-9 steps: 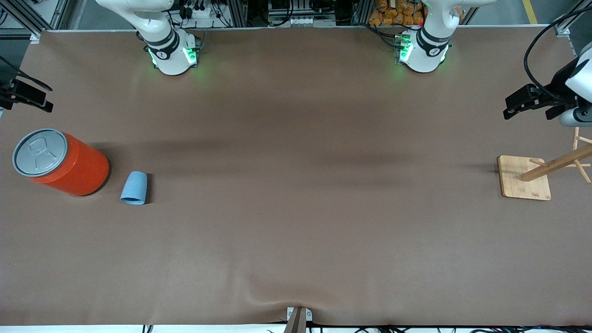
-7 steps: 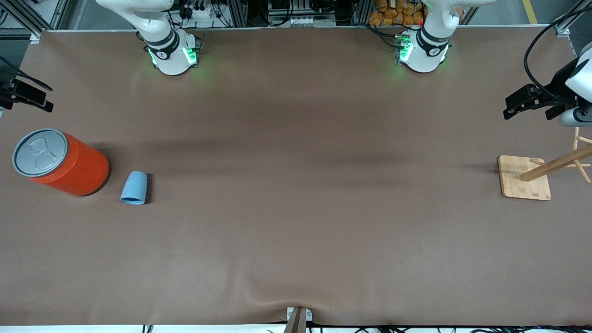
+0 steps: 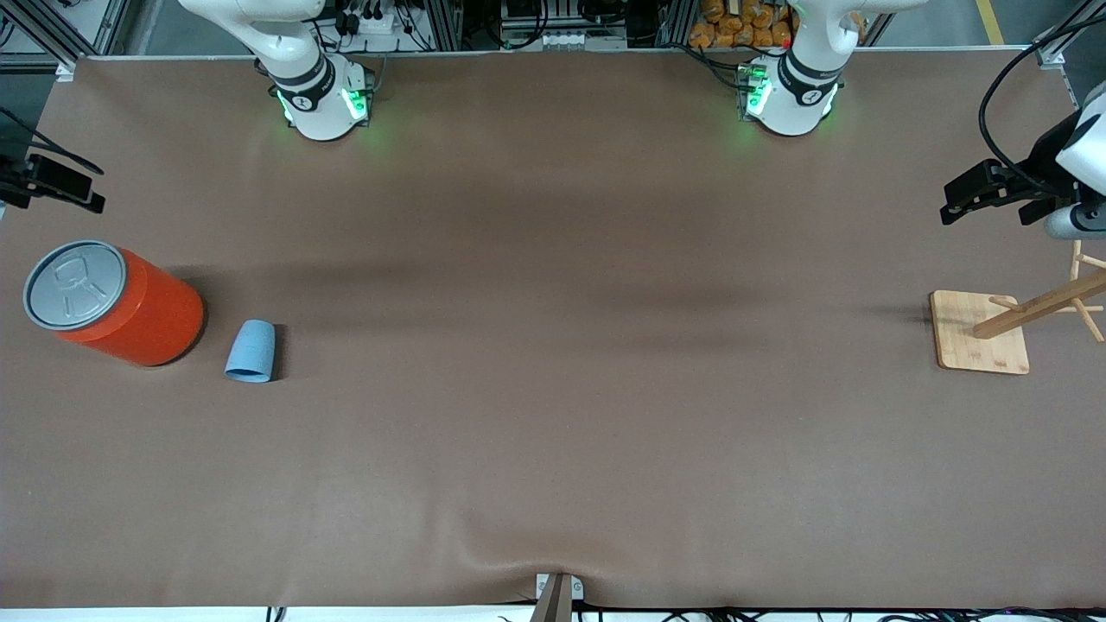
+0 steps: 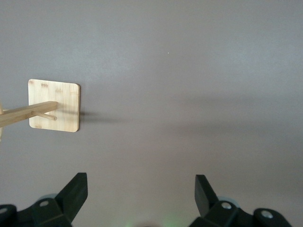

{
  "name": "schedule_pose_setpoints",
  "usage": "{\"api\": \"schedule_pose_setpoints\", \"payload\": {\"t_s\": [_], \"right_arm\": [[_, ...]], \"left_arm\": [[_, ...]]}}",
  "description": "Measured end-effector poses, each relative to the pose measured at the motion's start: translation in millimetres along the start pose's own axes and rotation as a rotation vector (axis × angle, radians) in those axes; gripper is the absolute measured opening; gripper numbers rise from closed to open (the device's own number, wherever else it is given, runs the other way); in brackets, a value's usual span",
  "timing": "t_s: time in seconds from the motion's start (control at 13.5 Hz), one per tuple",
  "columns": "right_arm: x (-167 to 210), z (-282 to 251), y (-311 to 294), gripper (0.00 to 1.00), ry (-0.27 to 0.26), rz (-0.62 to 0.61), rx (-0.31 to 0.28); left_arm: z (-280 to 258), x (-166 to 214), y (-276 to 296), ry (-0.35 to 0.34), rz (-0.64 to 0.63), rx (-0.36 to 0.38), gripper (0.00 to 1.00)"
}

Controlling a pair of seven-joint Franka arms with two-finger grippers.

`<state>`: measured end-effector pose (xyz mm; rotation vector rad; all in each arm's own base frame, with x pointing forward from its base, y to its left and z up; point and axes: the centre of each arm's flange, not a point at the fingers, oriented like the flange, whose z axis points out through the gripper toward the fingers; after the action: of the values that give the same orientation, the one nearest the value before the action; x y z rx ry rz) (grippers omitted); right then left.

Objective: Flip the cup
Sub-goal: 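Move the right gripper down toward the lying blue cup, then lower the right gripper over the blue cup and grasp its base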

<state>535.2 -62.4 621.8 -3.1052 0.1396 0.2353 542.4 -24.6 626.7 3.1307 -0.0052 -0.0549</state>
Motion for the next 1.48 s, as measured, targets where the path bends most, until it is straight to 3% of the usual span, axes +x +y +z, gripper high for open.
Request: {"api": "schedule_pose_setpoints", "payload": {"t_s": [0.37, 0.67, 0.96, 1.48], "right_arm": [[44, 69, 8, 1.00, -0.128, -0.029, 0.002], [69, 108, 15, 1.00, -0.162, -0.051, 0.006], [95, 172, 14, 1.00, -0.121, -0.058, 0.000], [116, 288, 16, 1.00, 0.018, -0.104, -0.017]], "left_arm": [[3, 1, -1, -0.005, -0.002, 0.000, 1.00], [3, 1, -1, -0.006, -0.002, 0.000, 1.00], [3, 1, -1, -0.007, -0.001, 0.000, 1.00], [4, 2, -1, -0.008, 0.002, 0.000, 1.00]]}}
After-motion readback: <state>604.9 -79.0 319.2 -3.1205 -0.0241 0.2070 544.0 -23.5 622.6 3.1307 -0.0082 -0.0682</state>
